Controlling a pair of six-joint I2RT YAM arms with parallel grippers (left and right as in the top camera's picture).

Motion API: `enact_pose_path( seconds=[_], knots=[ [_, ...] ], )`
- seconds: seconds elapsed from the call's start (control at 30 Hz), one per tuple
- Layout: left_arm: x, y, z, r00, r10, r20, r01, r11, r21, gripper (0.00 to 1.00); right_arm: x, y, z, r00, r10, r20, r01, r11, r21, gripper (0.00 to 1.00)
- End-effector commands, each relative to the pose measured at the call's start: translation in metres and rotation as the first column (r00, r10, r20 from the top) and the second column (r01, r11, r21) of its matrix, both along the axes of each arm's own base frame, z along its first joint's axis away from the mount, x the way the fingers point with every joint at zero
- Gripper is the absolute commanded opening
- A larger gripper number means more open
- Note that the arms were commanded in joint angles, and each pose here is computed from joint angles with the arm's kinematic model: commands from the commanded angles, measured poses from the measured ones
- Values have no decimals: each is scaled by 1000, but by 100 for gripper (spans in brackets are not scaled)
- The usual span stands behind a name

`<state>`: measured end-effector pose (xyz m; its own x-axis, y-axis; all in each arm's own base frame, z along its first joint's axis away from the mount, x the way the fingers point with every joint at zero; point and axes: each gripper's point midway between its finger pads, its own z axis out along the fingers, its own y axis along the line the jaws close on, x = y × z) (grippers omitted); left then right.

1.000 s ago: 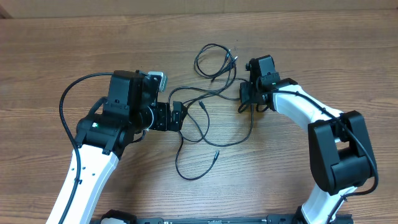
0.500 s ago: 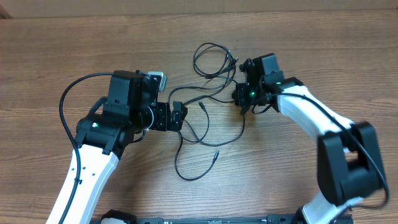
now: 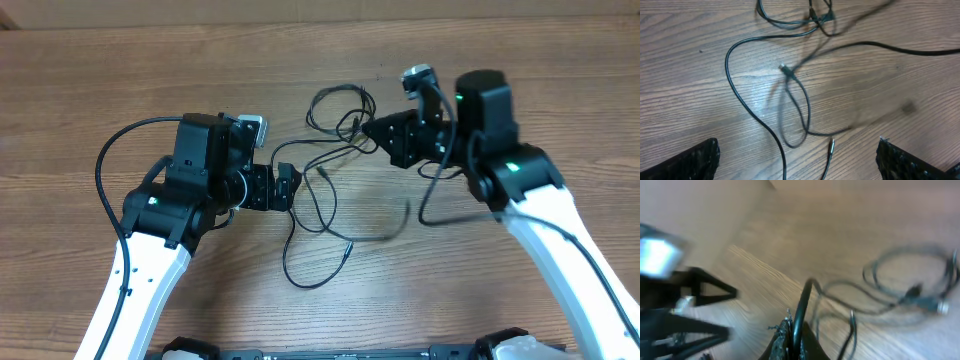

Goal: Untangle cables

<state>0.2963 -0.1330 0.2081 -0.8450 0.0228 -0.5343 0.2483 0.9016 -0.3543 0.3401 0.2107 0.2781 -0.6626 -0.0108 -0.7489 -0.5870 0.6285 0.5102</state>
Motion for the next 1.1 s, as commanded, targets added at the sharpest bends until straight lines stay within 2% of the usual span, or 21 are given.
enact_pose_path(
  seconds=[0.0,0.17,0.33,0.83,0.93,1.07],
  knots=[
    [2,0,8,1000,10,14,-10,1000,-18,100,-23,0,63,985,38,168,-50,996,72,4],
    [2,0,8,1000,10,14,-10,1000,-18,100,-50,-8,132,913,17,408,-77,989,130,4],
    [2,0,8,1000,10,14,-10,1000,-18,100,-71,-14,176,828,-8,560,-102,981,164,4],
    [2,0,8,1000,10,14,-10,1000,-18,100,-70,-15,214,708,-47,705,-132,971,197,4],
    [2,0,8,1000,10,14,-10,1000,-18,99,-74,-16,229,654,-63,754,-147,967,208,4],
    [2,0,8,1000,10,14,-10,1000,-18,100,-87,-19,258,533,-98,840,-180,957,226,4]
  ],
)
